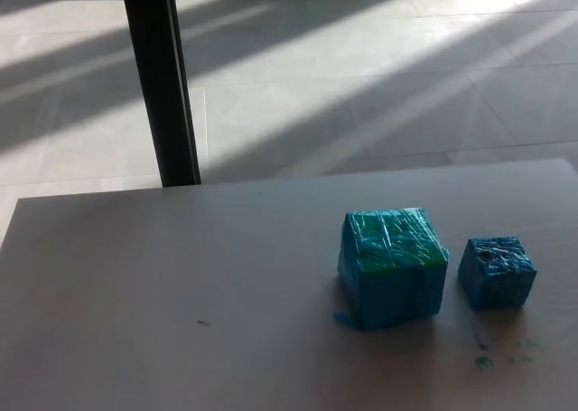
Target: The robot uses its right hand to pick up the small cube kept on the middle on the desk and place it on the bigger cube kept next to it
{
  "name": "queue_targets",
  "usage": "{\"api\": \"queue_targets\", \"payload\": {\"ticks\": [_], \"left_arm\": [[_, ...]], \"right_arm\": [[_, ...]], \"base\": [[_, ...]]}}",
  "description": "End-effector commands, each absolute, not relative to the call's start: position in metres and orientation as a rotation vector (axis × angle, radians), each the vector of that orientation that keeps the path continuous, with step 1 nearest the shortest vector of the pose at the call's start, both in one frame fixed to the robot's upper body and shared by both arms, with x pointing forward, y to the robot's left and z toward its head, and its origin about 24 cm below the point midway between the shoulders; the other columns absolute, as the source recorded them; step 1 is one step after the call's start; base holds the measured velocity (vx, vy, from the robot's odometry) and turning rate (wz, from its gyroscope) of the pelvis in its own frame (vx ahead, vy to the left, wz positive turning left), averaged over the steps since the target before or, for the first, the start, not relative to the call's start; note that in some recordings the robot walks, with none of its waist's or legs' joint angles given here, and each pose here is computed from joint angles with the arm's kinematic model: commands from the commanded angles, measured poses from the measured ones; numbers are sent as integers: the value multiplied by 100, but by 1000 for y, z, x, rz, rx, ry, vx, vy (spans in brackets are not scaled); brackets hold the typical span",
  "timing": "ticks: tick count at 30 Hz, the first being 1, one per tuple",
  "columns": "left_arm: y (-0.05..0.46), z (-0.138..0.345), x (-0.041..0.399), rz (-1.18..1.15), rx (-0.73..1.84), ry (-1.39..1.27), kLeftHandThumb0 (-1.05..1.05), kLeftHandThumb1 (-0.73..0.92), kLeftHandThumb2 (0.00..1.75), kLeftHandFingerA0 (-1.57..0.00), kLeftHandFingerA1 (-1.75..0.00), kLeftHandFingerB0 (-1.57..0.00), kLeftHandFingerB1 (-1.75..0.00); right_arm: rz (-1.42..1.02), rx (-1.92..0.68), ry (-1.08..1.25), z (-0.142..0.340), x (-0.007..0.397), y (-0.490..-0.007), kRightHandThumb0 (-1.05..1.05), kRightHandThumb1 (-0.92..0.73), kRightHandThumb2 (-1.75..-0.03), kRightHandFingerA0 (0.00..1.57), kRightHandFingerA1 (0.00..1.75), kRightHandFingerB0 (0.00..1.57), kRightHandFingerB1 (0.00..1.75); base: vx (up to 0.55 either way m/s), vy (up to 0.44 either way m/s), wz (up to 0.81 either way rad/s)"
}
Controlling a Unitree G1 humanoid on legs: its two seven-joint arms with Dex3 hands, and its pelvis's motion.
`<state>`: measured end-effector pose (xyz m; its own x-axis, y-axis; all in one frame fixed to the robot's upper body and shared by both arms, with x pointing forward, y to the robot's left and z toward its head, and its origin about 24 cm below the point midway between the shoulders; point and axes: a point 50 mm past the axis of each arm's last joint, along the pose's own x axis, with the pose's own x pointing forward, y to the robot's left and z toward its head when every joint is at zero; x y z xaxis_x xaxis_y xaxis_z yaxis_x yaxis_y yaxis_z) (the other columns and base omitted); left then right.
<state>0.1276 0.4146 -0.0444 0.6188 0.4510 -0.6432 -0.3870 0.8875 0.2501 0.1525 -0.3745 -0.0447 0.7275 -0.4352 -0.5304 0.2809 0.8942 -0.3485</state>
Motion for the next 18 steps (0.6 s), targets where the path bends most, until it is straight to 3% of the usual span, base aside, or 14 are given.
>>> {"api": "queue_targets", "payload": {"ticks": [1,2,4,5,7,9,10,11,12,13,14,15,17,18], "left_arm": [[425,-35,129,513,2,714,-105,31,120,-37,-170,-60,-174],[427,-35,127,545,-28,711,-32,-21,78,-82,-105,-107,-118],[430,-32,125,575,-89,689,-31,-25,76,-82,-104,-102,-115],[431,-31,125,582,-105,687,-105,28,115,-50,-164,-70,-174],[433,-30,124,593,-123,692,-105,28,120,-36,-171,-42,-175],[434,-31,121,596,-117,712,-105,33,121,-45,-166,-49,-173],[435,-31,119,601,-116,719,-62,-11,100,-45,-155,-52,-175],[435,-31,118,602,-116,720,-62,-11,100,-45,-155,-52,-175],[435,-31,118,600,-115,719,-105,26,115,-60,-164,-65,-173],[437,-30,115,608,-129,716,-31,-27,75,-84,-105,-101,-115],[438,-29,114,615,-143,711,-105,17,106,-57,-155,-65,-166],[438,-29,114,609,-136,714,-105,15,105,-50,-159,-65,-175],[438,-29,113,610,-132,714,-105,12,109,-55,-171,-51,-173],[438,-30,113,614,-128,717,-105,13,107,-54,-162,-60,-174]], "right_arm": [[-458,-139,633,-31,154,-389,-74,-87,-67,6,36,10,32],[-491,-113,627,-28,155,-392,-74,-88,-68,4,36,8,29],[-558,-55,604,-23,157,-396,-71,-86,-67,5,33,10,27],[-594,-5,581,-19,158,-399,-71,-88,-67,2,30,8,26],[-612,38,549,-11,160,-406,-78,-73,-108,0,29,4,23],[-685,44,533,-5,157,-416,-75,-67,-106,0,33,9,33],[-723,74,527,-4,154,-420,-77,-67,-103,1,31,8,33],[-728,79,527,-3,154,-420,-77,-67,-103,1,31,8,33],[-749,84,533,-2,155,-422,-71,-83,-66,7,33,14,29],[-787,82,526,5,160,-430,-78,-67,-103,2,35,8,33],[-808,69,523,10,161,-434,-71,-85,-67,7,33,12,27],[-830,64,511,17,163,-437,-71,-66,-102,2,41,4,37],[-861,63,476,28,169,-442,-71,-84,-67,9,31,12,26],[-865,69,456,34,172,-443,-76,-67,-100,4,40,7,34]], "base": [[0,0,0],[0,0,0],[0,0,0],[0,0,0],[0,0,0],[0,0,0],[0,0,0],[0,0,0],[0,0,0],[0,0,0],[0,0,0],[0,0,0],[0,0,0],[0,0,0]]}}
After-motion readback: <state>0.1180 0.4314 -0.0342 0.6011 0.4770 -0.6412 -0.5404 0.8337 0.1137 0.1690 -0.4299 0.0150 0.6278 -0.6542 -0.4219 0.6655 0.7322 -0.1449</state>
